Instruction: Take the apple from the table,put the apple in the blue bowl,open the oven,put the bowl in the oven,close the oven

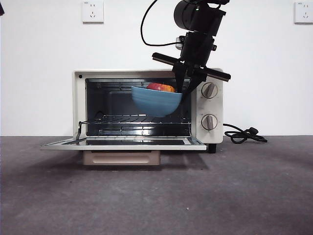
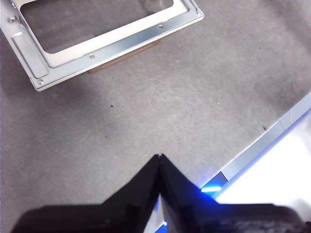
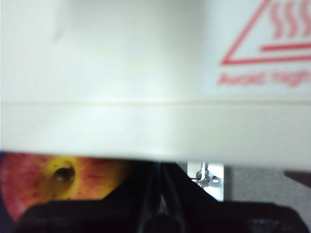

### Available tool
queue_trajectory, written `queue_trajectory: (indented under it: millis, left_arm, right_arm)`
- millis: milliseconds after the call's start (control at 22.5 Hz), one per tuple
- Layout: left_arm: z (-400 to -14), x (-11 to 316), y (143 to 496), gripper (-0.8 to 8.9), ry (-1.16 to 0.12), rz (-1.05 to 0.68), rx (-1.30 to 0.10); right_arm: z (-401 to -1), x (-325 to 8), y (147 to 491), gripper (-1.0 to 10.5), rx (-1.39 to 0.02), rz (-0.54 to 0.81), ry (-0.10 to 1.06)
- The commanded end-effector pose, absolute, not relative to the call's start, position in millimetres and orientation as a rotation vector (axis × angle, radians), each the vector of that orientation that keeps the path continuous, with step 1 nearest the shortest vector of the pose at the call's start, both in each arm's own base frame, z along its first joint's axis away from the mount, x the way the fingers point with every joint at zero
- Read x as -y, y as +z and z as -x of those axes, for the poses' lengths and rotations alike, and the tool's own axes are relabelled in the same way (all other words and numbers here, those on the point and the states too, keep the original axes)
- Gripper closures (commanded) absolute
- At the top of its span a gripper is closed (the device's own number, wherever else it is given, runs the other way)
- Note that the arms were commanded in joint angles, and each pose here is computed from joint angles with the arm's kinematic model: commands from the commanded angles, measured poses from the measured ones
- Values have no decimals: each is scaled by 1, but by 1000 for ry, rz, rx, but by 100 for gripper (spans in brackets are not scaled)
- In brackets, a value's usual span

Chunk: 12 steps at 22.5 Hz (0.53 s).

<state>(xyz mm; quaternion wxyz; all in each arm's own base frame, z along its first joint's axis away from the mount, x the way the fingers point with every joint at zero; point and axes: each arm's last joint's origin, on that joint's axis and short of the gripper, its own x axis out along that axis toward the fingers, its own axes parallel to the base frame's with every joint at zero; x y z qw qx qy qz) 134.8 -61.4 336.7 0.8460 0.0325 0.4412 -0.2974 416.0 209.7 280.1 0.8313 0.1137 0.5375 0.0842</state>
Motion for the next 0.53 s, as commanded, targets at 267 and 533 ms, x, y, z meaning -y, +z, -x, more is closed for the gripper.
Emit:
queue_trajectory:
  millis: [267,533]
  left_arm:
    - [-135,62,334,818,-629,-65,-943]
    - [-134,62,334,818,-628,-66,-949]
  right_arm:
    - [-421,-214,275,958,-1105,-267,123]
    - [-424,-216,268,958,-1114,-275,113]
